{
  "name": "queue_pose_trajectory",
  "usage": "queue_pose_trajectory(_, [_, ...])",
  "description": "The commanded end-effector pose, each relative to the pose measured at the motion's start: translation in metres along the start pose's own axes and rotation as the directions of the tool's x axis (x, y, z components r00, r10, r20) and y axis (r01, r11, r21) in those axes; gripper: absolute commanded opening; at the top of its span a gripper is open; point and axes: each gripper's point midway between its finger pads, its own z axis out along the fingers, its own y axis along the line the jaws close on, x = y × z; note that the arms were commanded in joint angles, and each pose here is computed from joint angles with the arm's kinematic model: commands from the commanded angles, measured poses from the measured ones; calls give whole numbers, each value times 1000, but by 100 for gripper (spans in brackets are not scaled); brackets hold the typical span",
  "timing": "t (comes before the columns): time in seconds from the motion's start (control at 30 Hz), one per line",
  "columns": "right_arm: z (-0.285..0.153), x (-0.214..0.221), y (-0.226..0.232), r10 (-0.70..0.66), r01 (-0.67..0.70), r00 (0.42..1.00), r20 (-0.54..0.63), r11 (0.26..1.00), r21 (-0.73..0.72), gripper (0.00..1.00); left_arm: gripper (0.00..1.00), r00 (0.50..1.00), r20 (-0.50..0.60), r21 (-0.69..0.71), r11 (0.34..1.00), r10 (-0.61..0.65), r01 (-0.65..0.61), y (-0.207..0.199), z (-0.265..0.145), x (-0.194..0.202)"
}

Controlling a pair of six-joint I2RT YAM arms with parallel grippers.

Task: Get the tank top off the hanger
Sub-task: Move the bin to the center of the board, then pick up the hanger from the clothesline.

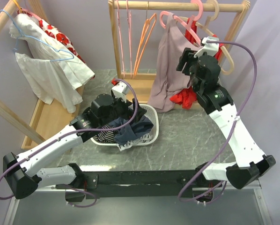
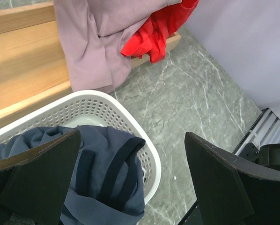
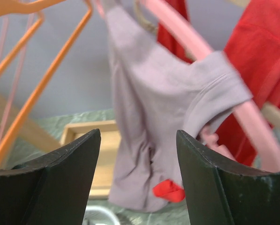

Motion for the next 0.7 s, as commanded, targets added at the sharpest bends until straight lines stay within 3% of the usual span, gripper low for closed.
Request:
queue_pose_trajectory(0.0, [2,-58,-27,19,-32,991,136,995,93,73,100,998,66,58,998,2,-6,-14,-1,-23])
queue_pose_trajectory(0.3, [14,-65,-33,-15,1,990,140,995,101,74,99,998,62,63,998,13,-17,-15,3,-22])
queue_pose_trajectory(0.67, [40,-42,-55,-28,17,997,70,988,152,73,99,999,50,56,998,17,-20,-13,8,-18])
